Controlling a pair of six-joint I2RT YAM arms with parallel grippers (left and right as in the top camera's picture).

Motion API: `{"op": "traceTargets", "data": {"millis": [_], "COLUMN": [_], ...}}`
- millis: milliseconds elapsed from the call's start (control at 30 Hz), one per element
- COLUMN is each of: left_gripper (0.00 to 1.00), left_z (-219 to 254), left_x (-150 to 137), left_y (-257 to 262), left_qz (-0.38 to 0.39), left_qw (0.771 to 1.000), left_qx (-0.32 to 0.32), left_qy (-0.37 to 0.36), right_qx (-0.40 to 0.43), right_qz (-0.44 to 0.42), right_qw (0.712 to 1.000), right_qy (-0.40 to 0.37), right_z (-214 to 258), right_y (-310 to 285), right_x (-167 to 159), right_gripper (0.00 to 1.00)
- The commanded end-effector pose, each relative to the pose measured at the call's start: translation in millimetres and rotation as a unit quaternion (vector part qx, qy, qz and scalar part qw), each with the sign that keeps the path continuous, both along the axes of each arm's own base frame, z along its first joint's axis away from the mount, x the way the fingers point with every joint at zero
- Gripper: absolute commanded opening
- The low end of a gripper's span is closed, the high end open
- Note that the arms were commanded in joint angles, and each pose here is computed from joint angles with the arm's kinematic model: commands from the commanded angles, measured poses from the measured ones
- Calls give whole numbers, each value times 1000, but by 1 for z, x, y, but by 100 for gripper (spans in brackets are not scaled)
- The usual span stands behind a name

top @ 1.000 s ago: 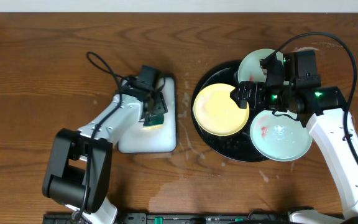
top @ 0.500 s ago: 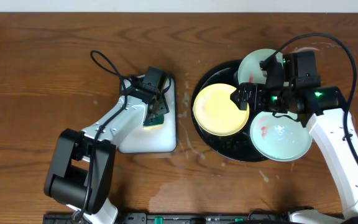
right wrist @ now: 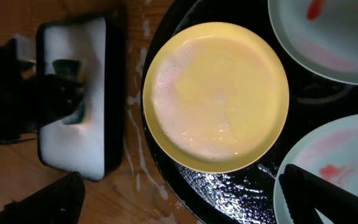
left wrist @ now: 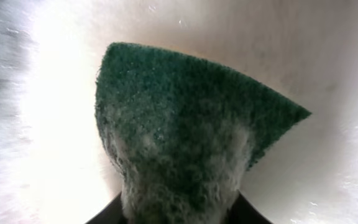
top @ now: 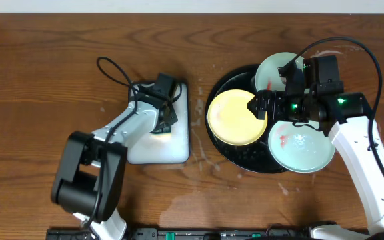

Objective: Clean dirty plates on tray and stack at the side
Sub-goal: 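Press and lift the sponge in the foam with the left gripper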

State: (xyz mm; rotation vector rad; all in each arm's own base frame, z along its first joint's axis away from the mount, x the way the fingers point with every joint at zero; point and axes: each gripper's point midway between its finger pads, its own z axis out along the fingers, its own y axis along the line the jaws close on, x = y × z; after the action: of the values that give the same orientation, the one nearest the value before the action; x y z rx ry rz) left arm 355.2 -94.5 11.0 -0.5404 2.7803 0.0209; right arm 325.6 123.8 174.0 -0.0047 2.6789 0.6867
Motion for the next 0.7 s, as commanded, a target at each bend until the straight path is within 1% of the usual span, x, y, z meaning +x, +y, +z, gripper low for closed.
{"op": "traceTargets", "data": {"millis": [0,133,167,233,400,533,600,667], "left_gripper": [25,19,14,9,8,8,7,7], "left_z": [32,63,70,88,110,94,74,48], "left_x": [6,7,7,6,4,4,3,1], "left_y": [8,9,10,10,10,10,11,11], "left_qz": [16,18,18,18,18,18,18,18], "left_qw": [999,997,996,994,990,992,994,996], "left_qx": [-9,-21,-23,-31,-40,-35,-30,-23], "left_qy": [-40,-75,-83,-104,-131,-118,-102,-81], "right_qx": [8,8,7,7,4,5,5,6], "right_qz": [1,1,1,1,0,0,0,0], "right_qw": [1000,1000,1000,1000,1000,1000,1000,1000], "right_qy": [0,0,0,0,-1,-3,-5,-6], "right_z": [3,3,3,3,3,4,4,4], "right_y": [4,4,4,4,3,3,3,3], "right_x": [-2,-2,-2,-2,-2,-1,0,0], "right_gripper": [99,99,99,99,99,99,99,96]}}
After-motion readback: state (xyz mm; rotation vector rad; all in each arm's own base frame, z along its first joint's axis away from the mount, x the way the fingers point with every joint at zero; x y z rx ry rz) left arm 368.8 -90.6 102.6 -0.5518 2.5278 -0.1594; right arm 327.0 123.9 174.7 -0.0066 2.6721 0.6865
